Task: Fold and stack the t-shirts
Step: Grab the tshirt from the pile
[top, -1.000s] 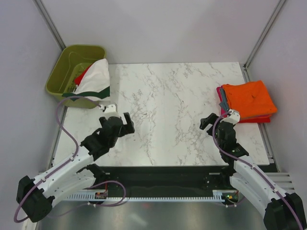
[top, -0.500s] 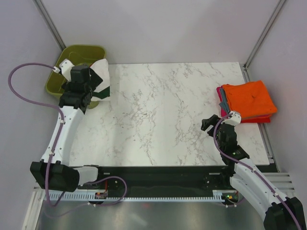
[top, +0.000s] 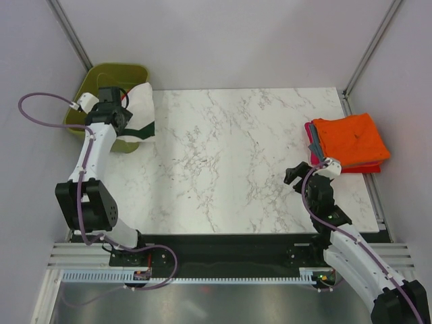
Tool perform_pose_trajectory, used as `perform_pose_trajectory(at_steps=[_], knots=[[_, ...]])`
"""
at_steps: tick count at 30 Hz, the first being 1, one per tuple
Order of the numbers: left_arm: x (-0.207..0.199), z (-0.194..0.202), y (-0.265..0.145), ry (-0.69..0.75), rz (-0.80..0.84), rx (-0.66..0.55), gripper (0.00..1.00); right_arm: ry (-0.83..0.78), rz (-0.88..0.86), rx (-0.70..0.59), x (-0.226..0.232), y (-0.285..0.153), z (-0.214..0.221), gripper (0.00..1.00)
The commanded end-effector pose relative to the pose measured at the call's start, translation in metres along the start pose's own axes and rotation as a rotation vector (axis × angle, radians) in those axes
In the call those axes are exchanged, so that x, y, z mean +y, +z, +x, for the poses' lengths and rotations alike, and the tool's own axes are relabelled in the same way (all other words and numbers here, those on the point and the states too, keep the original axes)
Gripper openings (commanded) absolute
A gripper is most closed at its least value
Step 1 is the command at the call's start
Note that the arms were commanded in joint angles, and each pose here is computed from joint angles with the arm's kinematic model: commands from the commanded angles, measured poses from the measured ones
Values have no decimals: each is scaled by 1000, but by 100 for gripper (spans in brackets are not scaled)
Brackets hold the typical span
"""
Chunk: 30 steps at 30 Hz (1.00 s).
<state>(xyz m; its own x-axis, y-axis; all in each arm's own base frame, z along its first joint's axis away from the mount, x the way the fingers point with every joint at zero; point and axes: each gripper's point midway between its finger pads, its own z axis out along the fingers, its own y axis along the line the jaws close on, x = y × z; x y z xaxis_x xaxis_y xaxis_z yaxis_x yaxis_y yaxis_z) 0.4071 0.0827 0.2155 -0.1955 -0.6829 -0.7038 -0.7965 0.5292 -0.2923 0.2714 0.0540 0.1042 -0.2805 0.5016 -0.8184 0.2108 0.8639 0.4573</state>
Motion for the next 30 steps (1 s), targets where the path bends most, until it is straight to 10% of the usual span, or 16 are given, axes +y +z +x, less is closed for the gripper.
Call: perform_pose_trajectory(at_steps=[1,4,9,21,30], knots=[[5,-10,7,-106,-63,-46,85,18,-6,-24,3,-2,-7,90],[-1,-1,17,-99,-62,-8,79,23,-11,-31,4,-4,-9,90],[2,-8,13,-98,-64,-31,36,25,-10,-36,3,-4,-9,89],[-15,-104,-84,-264,126,-258,11,22,1,-23,3,-1,-7,89],[-81,-142,-195,-414,596,-171,2,25,-5,-23,4,-1,-6,89]])
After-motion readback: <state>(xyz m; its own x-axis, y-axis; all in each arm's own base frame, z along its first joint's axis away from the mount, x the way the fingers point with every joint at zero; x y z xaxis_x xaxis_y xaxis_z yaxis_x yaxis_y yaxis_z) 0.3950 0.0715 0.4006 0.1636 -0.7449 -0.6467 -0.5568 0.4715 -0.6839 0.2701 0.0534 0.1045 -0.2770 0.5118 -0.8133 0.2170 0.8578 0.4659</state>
